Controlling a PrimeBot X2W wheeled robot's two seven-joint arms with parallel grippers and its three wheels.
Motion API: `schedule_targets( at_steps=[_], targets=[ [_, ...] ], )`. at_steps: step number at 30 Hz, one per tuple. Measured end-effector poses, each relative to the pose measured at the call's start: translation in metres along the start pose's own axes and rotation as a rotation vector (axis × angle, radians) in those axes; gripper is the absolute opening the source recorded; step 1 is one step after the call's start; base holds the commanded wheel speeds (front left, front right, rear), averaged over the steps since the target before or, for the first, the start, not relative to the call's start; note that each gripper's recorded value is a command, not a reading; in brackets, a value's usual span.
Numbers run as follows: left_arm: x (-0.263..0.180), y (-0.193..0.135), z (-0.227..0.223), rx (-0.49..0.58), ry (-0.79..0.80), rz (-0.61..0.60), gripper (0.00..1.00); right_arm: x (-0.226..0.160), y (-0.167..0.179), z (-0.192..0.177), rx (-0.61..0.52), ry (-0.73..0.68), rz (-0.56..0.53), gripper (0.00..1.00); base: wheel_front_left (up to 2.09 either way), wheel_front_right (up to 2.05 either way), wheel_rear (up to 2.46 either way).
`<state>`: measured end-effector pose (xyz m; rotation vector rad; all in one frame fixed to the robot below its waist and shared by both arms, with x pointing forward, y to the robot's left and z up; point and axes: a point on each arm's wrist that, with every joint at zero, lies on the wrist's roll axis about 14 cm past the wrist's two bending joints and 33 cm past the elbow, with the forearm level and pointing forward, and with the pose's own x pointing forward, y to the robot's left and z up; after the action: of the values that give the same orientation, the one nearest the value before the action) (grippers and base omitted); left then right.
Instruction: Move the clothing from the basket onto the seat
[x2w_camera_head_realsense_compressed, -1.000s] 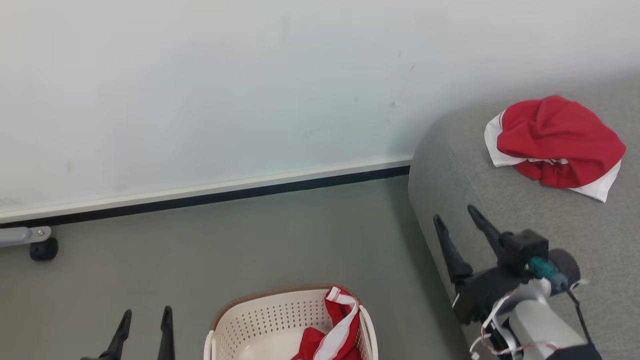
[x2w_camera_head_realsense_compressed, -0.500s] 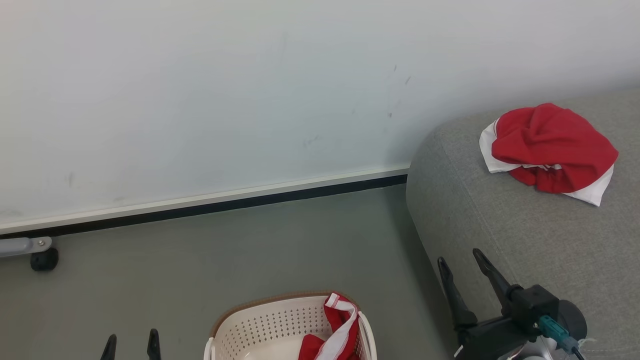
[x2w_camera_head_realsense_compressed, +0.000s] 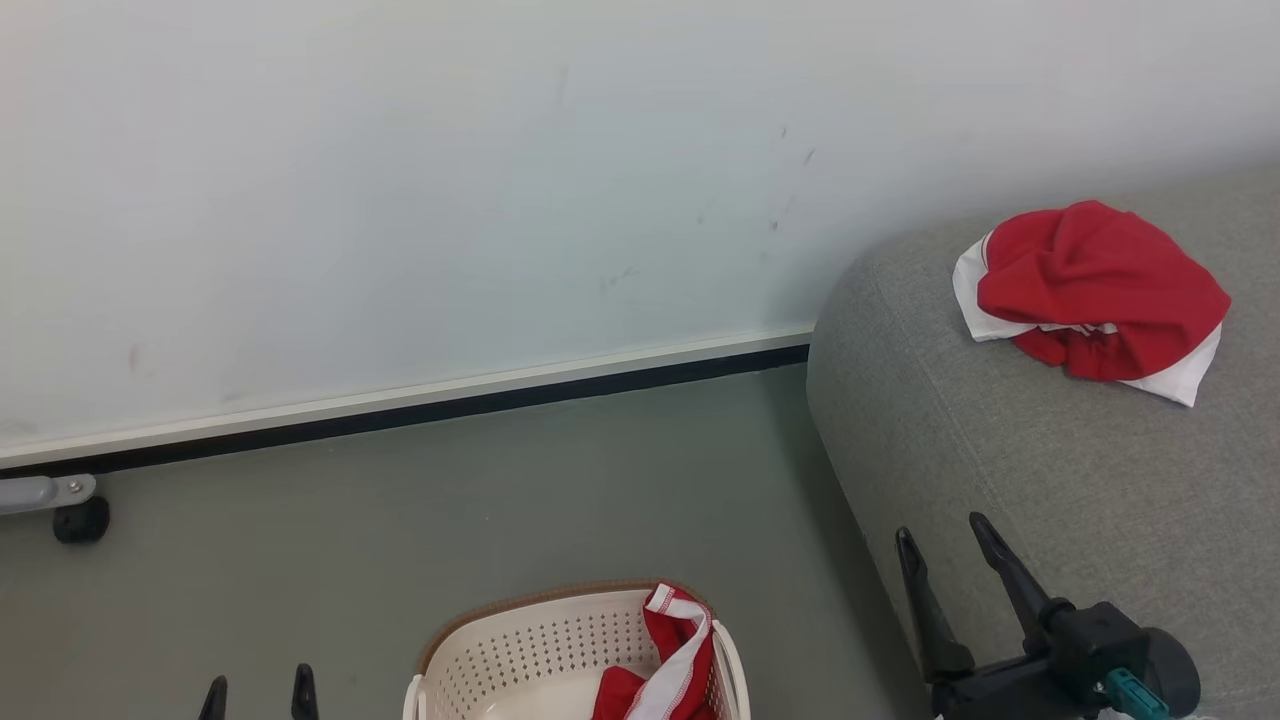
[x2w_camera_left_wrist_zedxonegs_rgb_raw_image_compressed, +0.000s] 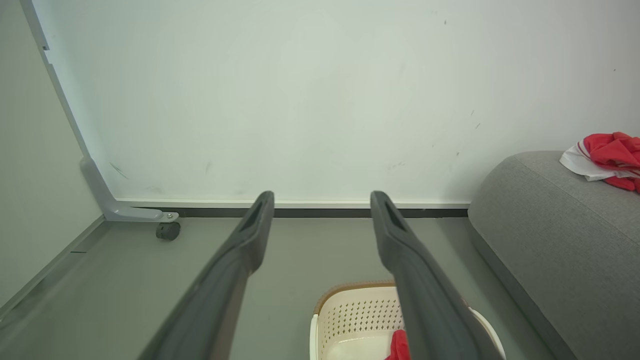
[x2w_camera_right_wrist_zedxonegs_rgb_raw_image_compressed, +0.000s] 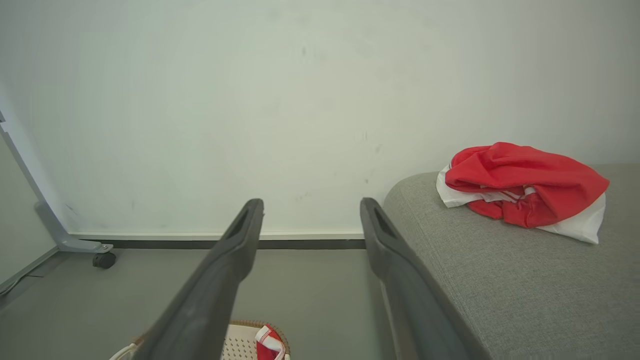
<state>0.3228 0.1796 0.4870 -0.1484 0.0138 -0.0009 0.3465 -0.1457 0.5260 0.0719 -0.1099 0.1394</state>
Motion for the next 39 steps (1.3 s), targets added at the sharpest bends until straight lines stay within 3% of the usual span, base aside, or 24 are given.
schedule_targets(
  at_steps=[39],
  targets=[
    [0.006,-0.01,-0.008,0.013,0.026,-0.014,1.0,0.005,-0.017,0.009,-0.002,-0.034,-0.066,1.0,0.0,0.0,0.0]
  ],
)
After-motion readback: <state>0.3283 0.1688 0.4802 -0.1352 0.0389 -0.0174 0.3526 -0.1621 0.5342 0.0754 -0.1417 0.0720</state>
